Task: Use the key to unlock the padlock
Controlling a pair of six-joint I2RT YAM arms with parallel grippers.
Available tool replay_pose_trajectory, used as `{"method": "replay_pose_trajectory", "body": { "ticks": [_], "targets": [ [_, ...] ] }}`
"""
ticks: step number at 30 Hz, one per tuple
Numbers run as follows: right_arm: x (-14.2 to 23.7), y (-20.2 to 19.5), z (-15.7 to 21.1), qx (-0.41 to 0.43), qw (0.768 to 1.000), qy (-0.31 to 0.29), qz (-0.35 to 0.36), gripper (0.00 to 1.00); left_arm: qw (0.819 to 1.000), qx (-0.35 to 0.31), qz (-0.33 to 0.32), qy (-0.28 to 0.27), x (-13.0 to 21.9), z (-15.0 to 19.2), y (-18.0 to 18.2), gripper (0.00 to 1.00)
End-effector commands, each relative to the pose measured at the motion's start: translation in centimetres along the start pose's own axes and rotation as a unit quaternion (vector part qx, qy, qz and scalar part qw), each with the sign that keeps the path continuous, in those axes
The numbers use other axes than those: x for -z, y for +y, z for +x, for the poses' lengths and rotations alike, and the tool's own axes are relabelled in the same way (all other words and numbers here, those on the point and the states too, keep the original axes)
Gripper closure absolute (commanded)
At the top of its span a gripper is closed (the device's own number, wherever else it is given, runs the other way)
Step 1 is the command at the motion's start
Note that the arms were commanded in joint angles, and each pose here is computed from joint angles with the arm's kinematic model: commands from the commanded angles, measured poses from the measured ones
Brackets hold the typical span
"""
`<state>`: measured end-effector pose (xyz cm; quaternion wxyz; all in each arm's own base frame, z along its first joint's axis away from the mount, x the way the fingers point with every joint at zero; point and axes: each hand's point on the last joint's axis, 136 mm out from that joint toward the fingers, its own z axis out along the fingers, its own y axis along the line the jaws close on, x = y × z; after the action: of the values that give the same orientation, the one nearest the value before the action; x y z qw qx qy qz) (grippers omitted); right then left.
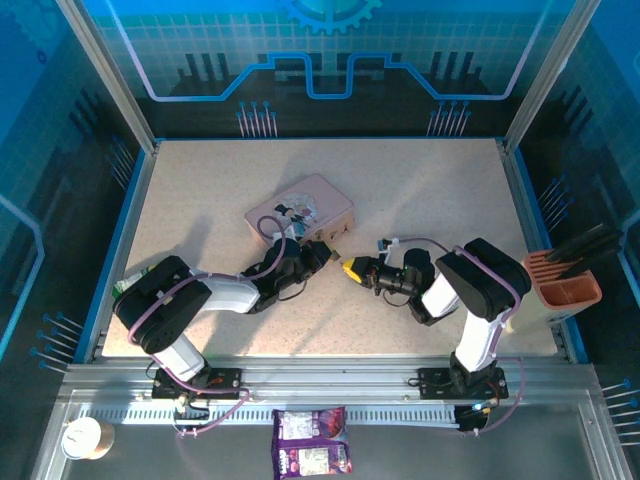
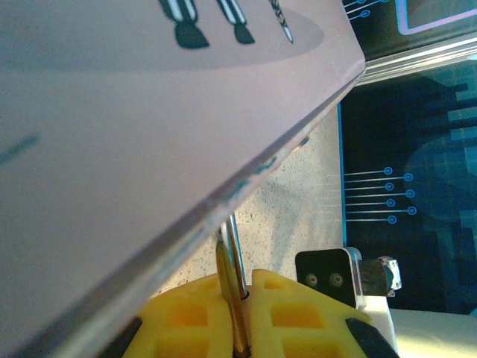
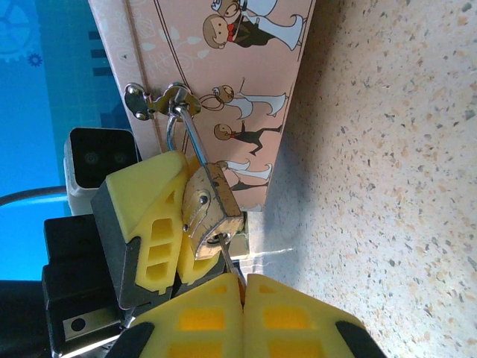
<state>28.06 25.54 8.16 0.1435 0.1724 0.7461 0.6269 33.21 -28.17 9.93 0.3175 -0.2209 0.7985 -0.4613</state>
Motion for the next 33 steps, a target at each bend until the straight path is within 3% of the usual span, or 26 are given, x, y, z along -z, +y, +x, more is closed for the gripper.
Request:
{"method": "replay_pose_trajectory", "body": {
  "ticks": [1, 23, 33],
  "targets": [
    [-0.4, 2.0, -0.2, 0.013, 0.999, -0.016, -0.027, 1.00, 0.993, 0.014, 0.115, -0.002, 0.4, 0.2, -6.6, 1.00],
    [-0.8, 2.7, -0.9, 0.007, 0.999, -0.018, -0.037, 1.00, 0.992, 0.019, 0.123, 0.021, 0.5, 2.1, -7.5, 1.00],
    [-1.0, 5.3, -2.0, 0.004, 0.998, -0.014, -0.068, 1.00, 0.992, 0.013, 0.118, 0.044, 0.8, 4.2, -7.4, 1.00]
  ]
}}
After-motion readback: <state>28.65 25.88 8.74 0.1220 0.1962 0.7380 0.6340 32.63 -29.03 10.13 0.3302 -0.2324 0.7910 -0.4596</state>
